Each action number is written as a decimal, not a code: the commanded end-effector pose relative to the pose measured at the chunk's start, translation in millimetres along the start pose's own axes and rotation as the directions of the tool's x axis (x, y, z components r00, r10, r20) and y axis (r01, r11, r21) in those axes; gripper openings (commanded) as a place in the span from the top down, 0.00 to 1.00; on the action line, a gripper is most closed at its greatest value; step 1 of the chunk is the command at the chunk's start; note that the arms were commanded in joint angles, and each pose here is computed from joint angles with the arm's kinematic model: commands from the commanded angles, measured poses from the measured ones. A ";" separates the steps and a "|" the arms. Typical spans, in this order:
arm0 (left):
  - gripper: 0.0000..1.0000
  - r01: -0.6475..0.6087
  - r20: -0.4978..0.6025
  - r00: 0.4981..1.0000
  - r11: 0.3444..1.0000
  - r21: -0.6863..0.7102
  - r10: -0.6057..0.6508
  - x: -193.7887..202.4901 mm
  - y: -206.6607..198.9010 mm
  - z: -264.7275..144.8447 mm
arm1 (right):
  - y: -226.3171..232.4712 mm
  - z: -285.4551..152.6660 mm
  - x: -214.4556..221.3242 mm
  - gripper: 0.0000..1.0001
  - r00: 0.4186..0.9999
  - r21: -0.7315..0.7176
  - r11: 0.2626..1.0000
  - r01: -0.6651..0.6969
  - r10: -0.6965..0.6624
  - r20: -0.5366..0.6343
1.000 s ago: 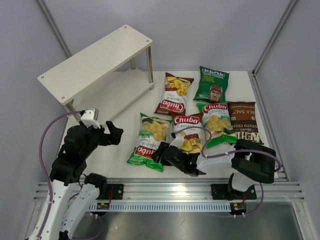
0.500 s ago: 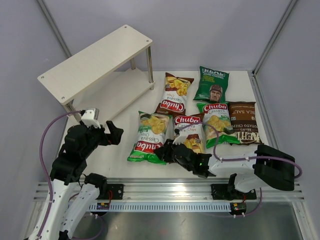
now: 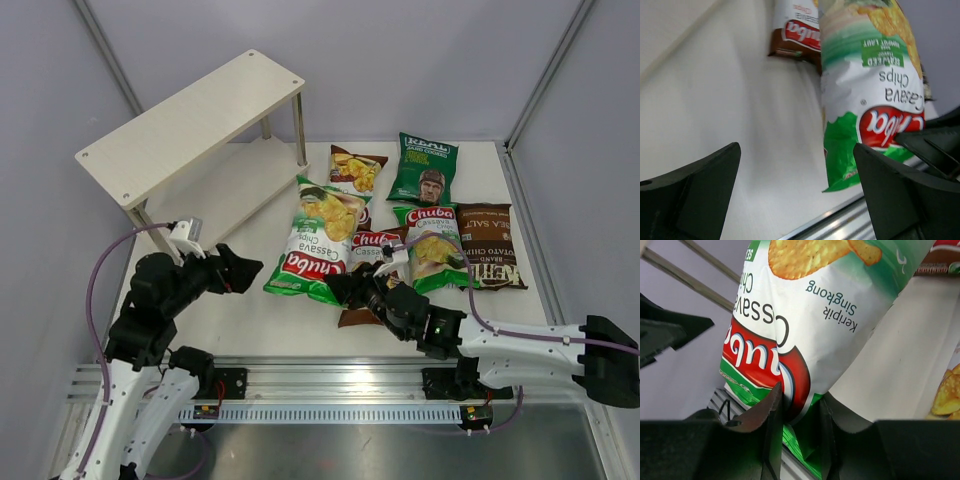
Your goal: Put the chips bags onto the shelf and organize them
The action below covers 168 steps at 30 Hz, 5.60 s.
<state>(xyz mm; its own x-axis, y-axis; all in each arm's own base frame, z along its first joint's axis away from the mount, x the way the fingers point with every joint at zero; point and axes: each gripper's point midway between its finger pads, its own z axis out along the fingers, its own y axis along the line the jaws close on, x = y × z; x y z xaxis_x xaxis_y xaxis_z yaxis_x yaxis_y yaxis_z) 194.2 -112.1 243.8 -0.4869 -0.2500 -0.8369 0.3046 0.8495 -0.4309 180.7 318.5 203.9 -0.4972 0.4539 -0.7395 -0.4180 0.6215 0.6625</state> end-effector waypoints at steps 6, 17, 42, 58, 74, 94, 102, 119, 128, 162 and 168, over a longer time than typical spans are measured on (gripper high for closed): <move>0.01 0.163 -0.019 0.980 0.748 0.643 -0.197 -0.6 -105.5 -15.2 | 36.7 -24.5 -68.8 1.00 0.984 -0.099 0.992 0.077 -0.060 0.169; 0.01 0.157 -0.097 0.987 0.641 0.752 -0.128 14.2 -143.0 -6.6 | 61.6 -46.2 -87.3 1.00 0.980 -0.189 0.969 0.156 -0.129 0.149; 0.91 0.138 -0.029 0.988 0.782 0.607 -0.152 13.0 -149.3 33.5 | 83.5 -71.6 -103.7 0.68 0.983 -0.315 0.940 0.130 -0.080 0.166; 1.00 -0.137 0.265 0.964 0.824 0.549 -0.016 -99.2 -179.1 7.0 | 9.2 -114.8 -134.6 0.08 0.966 -0.067 0.993 0.101 -0.081 0.246; 1.00 -0.062 0.366 0.930 0.976 0.207 -0.019 -292.8 -133.9 88.5 | -15.8 -140.2 -145.2 0.07 0.966 0.001 0.998 0.071 -0.068 0.251; 1.00 0.079 0.324 0.938 0.985 0.155 -0.126 -341.4 -17.4 207.4 | -17.3 -138.6 -136.5 0.07 0.972 -0.007 0.997 0.078 -0.075 0.224; 0.95 0.150 0.252 0.947 0.967 0.205 -0.200 -324.4 -13.7 233.1 | -21.5 -141.7 -134.6 0.07 0.973 -0.012 0.999 0.052 -0.048 0.228; 0.25 0.151 0.290 0.939 0.980 0.129 -0.183 -319.4 -9.6 214.0 | -41.0 -140.7 -136.7 0.01 0.966 0.089 0.994 0.062 -0.083 0.247; 0.01 0.142 0.313 0.937 0.988 0.065 -0.155 -321.2 -1.8 184.6 | -56.5 -121.9 -122.5 0.01 0.967 0.314 0.926 0.208 -0.242 0.075; 0.01 0.042 0.121 0.992 0.999 0.019 -0.044 -84.6 -21.6 -23.6 | -258.6 -47.7 -172.9 0.01 0.994 0.674 0.737 -0.050 0.100 -0.037; 0.01 -0.006 0.040 0.999 0.999 0.042 0.004 -32.1 -9.3 -19.6 | -295.6 -66.6 -185.7 0.00 0.994 0.733 0.676 -0.077 0.106 0.007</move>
<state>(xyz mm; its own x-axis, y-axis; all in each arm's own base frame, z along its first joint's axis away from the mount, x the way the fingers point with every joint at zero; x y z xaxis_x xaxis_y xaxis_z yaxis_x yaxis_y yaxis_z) 198.5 -95.7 302.8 -0.4177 -0.3320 -0.8457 0.2811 0.8379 -0.4678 331.1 21.1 131.1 -0.5880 0.5367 -0.6051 0.3500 0.8433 0.4078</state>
